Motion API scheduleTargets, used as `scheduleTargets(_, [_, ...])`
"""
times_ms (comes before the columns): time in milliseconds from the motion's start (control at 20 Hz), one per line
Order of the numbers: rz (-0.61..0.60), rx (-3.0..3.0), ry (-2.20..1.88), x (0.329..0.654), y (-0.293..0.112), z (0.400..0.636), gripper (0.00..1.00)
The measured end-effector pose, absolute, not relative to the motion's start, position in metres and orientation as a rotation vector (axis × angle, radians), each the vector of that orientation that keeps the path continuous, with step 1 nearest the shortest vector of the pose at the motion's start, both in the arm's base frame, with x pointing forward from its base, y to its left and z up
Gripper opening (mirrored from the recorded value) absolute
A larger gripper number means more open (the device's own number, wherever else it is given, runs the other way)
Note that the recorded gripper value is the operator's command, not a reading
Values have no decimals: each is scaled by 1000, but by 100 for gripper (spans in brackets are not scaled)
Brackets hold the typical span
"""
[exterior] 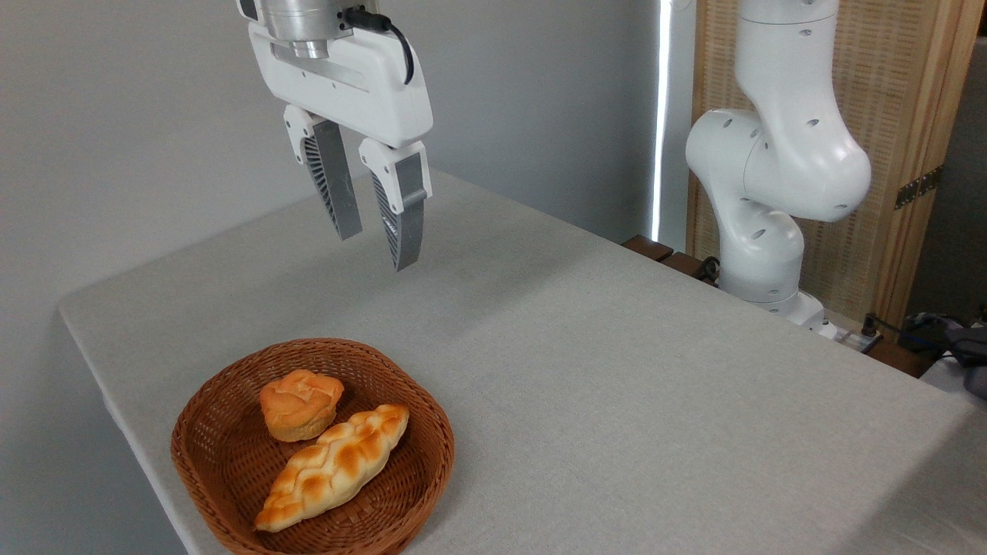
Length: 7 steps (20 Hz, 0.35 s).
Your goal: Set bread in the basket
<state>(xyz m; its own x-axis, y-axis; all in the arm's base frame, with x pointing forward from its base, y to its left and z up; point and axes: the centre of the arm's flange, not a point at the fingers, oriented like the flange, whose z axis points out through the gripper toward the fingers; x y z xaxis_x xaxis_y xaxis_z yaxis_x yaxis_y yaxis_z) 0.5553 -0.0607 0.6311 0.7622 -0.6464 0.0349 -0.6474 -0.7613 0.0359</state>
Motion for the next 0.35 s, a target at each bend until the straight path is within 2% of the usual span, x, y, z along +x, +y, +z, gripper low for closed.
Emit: scheduleTargets(350, [13, 2939, -1097, 555, -62, 631, 100])
